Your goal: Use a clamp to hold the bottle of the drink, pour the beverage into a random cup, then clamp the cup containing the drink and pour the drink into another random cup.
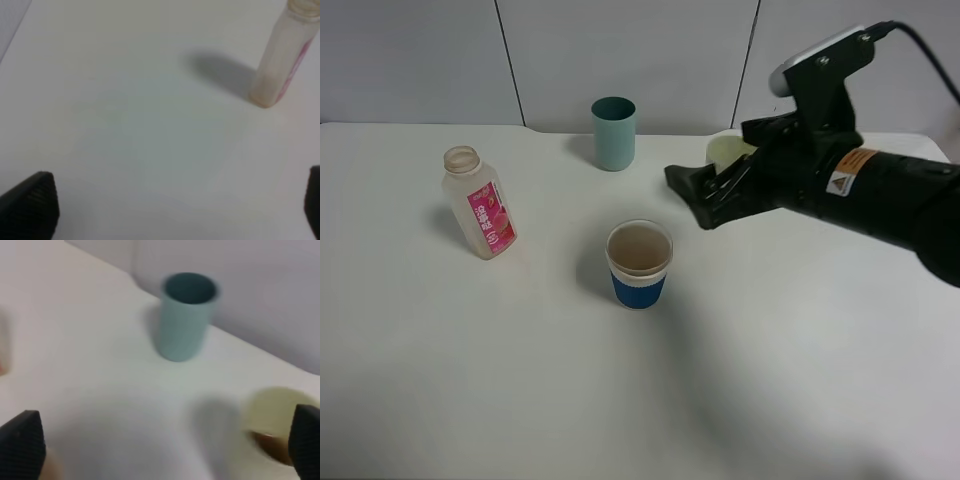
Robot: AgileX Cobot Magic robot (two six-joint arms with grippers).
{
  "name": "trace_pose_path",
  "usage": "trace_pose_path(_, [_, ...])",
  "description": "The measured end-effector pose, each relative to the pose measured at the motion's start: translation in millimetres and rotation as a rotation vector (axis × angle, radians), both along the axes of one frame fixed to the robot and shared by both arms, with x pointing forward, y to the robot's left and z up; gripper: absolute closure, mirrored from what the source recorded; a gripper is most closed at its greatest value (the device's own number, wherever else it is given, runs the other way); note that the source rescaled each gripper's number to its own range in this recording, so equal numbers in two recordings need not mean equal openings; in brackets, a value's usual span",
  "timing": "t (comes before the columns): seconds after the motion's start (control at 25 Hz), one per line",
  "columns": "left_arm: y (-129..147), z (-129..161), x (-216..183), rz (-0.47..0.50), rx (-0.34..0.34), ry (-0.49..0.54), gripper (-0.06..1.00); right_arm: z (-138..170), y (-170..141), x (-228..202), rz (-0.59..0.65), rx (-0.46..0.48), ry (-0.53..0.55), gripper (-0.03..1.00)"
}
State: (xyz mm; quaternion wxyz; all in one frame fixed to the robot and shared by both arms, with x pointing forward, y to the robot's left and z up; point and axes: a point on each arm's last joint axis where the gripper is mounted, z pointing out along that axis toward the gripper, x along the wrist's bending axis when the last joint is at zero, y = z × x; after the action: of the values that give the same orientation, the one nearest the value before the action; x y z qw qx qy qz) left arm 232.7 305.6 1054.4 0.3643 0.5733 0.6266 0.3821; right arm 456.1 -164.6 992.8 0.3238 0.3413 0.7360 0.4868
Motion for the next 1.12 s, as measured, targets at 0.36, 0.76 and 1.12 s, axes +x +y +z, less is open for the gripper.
trace_pose_path(0.36, [0,0,0,0.000,0.000,0.000,-0.06,33,-83,5,-0.313,0.027,-0.011,0.06])
trace_pose_path(0.76, [0,0,0,0.000,0.000,0.000,-0.06,105,-128,-46,-0.516,-0.022,-0.067,0.06])
trace_pose_path(1.12, [0,0,0,0.000,0.000,0.000,-0.06,151,-138,-120,-0.581,-0.038,-0.160,0.06])
